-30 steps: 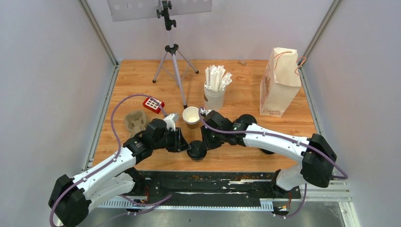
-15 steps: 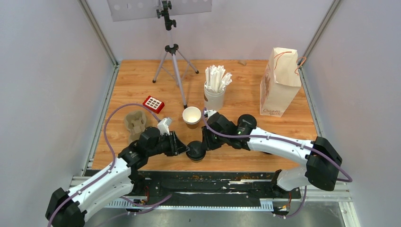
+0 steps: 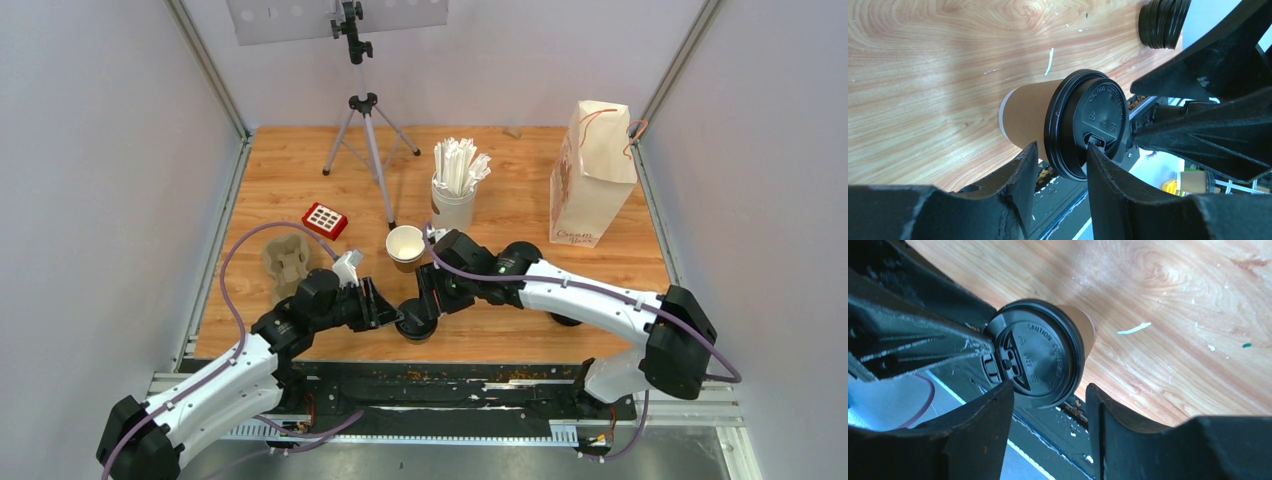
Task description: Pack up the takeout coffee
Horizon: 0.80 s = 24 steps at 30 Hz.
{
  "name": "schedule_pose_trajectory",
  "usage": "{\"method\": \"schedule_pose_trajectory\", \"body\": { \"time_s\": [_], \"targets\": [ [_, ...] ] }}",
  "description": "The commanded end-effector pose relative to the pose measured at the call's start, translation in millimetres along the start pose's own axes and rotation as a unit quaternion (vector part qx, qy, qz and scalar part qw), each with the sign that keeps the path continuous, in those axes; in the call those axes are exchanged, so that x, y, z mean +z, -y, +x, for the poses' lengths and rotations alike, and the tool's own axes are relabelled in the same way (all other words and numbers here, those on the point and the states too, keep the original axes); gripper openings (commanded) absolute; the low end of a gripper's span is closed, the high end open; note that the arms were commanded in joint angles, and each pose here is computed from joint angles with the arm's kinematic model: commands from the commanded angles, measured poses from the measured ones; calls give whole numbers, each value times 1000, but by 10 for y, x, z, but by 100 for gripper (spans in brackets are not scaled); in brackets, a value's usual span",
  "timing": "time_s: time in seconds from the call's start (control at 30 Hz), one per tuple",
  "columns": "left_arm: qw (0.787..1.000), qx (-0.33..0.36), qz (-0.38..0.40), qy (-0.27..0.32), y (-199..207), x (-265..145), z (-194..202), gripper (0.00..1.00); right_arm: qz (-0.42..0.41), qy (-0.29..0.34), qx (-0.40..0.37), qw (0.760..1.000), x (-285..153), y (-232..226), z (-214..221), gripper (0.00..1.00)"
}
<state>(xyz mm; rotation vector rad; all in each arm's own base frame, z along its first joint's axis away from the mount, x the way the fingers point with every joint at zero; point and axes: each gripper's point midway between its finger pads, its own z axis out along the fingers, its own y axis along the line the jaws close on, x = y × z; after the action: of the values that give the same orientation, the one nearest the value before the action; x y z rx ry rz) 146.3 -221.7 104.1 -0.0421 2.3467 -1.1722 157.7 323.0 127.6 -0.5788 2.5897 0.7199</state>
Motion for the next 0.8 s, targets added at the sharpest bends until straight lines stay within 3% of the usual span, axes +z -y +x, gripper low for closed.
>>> {"method": "schedule_pose_trajectory", "body": {
  "time_s": [0.0, 0.77],
  "targets": [
    [1000, 21, -20, -4, -50, -6, -11, 48, -54, 2, 48, 997, -200, -173, 73, 58],
    [999, 32, -40, -16, -135, 21, 15, 45, -111, -12, 90, 990, 28, -163, 217, 54]
  ]
}}
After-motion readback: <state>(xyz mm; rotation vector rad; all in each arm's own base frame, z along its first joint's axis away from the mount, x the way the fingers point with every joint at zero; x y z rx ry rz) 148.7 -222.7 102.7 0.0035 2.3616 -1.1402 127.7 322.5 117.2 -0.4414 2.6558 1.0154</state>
